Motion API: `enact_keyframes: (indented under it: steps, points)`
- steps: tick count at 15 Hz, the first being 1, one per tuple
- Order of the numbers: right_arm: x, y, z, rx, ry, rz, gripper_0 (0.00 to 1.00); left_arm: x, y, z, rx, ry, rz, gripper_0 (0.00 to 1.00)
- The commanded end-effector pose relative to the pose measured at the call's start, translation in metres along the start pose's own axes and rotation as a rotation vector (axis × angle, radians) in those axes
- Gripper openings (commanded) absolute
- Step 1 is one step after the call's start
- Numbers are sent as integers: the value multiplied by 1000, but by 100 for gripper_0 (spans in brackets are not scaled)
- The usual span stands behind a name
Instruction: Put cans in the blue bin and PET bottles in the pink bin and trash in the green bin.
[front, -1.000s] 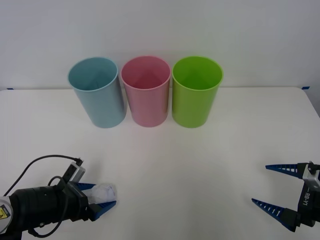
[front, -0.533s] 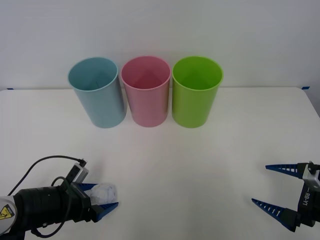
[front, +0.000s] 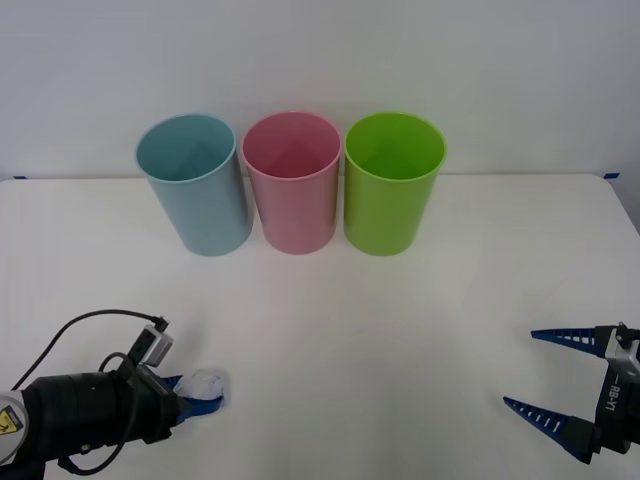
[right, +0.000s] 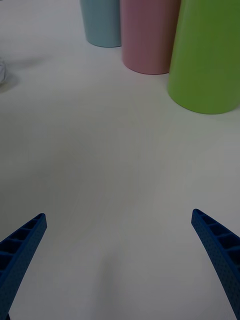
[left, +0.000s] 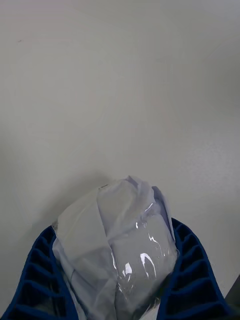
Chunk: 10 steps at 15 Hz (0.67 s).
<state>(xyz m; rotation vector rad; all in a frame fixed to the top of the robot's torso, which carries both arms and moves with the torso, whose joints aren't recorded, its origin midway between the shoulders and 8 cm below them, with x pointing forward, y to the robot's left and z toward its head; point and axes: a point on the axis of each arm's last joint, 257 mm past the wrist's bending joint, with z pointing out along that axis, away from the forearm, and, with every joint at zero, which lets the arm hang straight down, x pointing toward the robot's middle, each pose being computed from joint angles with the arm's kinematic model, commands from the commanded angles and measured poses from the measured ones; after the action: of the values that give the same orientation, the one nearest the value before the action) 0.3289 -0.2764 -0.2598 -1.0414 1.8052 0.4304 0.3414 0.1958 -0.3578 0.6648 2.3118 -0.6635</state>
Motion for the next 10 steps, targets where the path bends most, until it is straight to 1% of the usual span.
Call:
enact_keyframes:
  steps: [1, 2, 4, 6, 9, 10]
  points:
    - [0, 0, 0, 0, 0, 0, 100, 0, -1, 0, 4, -4, 2, 0]
    - [0, 0, 0, 0, 0, 0, 100, -1, -1, 0, 8, -6, 4, 0]
    - [0, 0, 0, 0, 0, 0, 100, -7, -5, -2, 27, -22, 37, 0]
    - [0, 0, 0, 0, 0, 0, 100, -13, 0, -8, 33, -41, 68, 0]
    - [0, 0, 0, 0, 0, 0, 100, -19, 5, -9, 66, -74, 83, 0]
    - [0, 0, 0, 0, 0, 0, 100, -22, 6, -11, 77, -95, 88, 0]
